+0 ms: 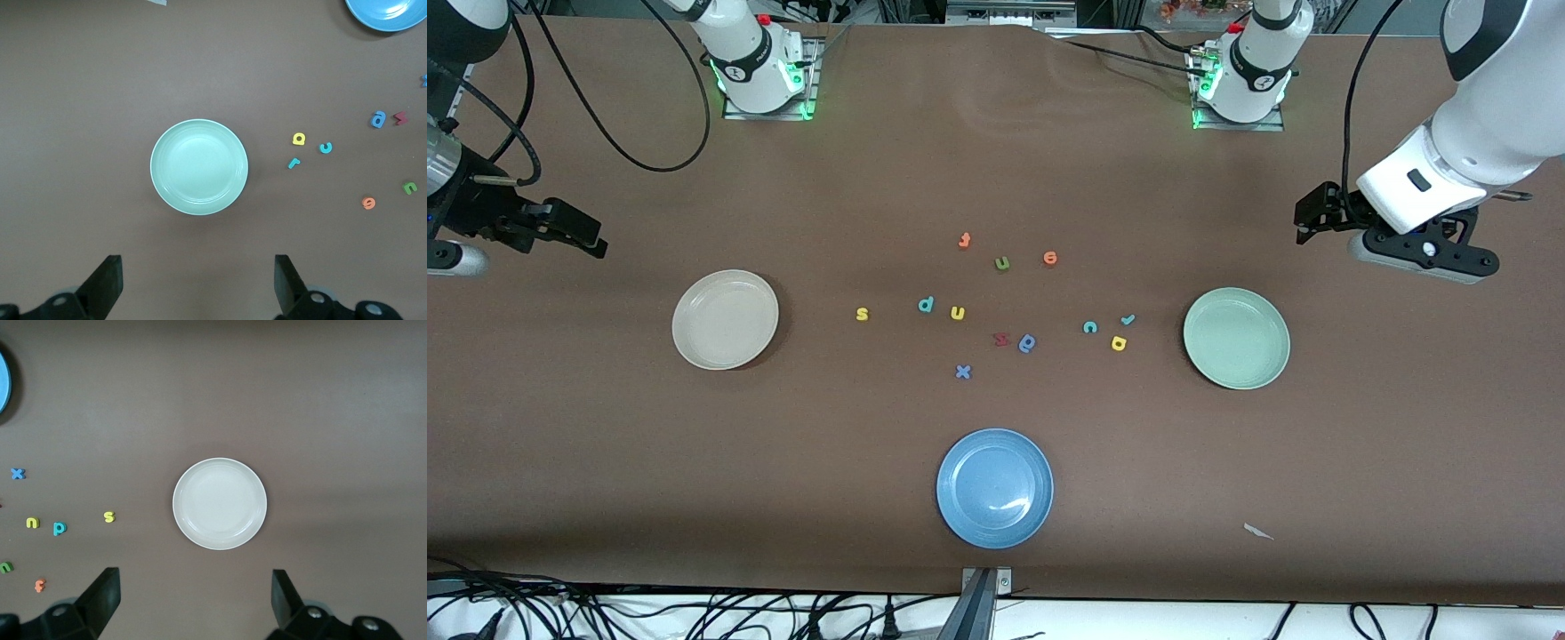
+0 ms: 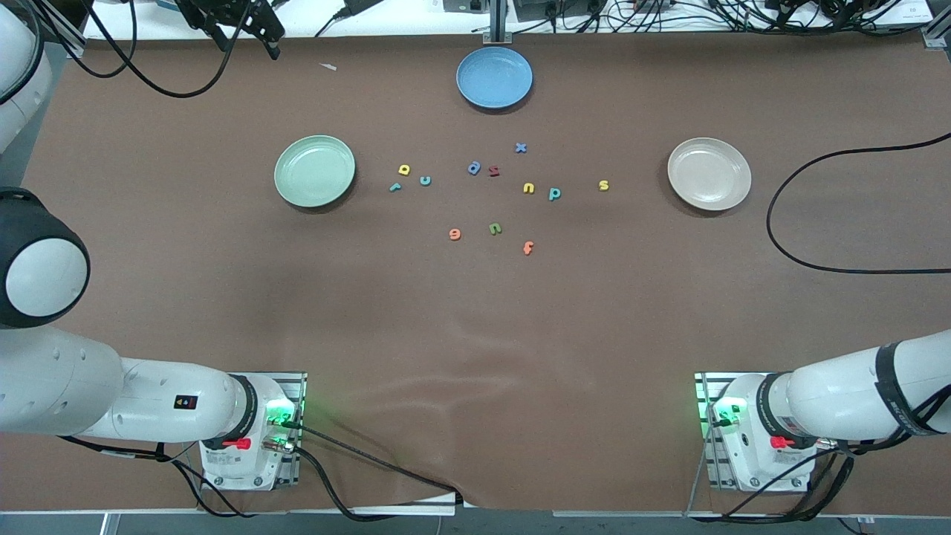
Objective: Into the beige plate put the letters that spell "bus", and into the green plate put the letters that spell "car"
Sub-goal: 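Reach the right gripper to yellow s while the left gripper reaches teal r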
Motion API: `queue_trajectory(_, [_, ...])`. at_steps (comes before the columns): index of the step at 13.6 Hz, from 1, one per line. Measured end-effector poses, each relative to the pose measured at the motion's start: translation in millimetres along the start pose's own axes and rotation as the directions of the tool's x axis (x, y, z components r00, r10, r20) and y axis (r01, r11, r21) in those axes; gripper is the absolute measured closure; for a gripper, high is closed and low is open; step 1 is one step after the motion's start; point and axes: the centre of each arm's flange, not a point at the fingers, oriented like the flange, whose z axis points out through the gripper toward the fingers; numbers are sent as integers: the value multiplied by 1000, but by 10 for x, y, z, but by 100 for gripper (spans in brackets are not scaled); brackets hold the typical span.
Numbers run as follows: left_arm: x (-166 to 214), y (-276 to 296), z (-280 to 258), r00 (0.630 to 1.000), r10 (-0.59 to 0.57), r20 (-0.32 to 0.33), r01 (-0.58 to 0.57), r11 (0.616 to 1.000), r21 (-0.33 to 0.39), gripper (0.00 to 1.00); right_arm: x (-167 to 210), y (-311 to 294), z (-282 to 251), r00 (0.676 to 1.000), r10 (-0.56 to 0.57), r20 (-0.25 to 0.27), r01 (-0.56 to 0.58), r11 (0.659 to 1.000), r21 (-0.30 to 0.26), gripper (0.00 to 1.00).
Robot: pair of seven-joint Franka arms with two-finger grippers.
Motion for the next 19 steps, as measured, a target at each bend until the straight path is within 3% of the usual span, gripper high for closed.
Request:
queue_trajectory(6, [260,398,555,994,73,76,-73,997,-11,0,29,-95,114,1000,-13,19,13,1000,-2,0])
queue_trajectory(11, [648,995,1361,969,240,67,-238,971,-37,0,71,-649,425,999,26,22,-26,1000,-5,0])
queue_trajectory(16, [866,1365,2292,908,410,85,-405,912,-72,0,-96,-1605,1630,998,68,6,-68,998,-7,0])
queue_trajectory(19, [865,1416,2916,875,480,68,-475,876,-82,0,-365,-1844,2368,998,55,-8,-55,998,-5,0])
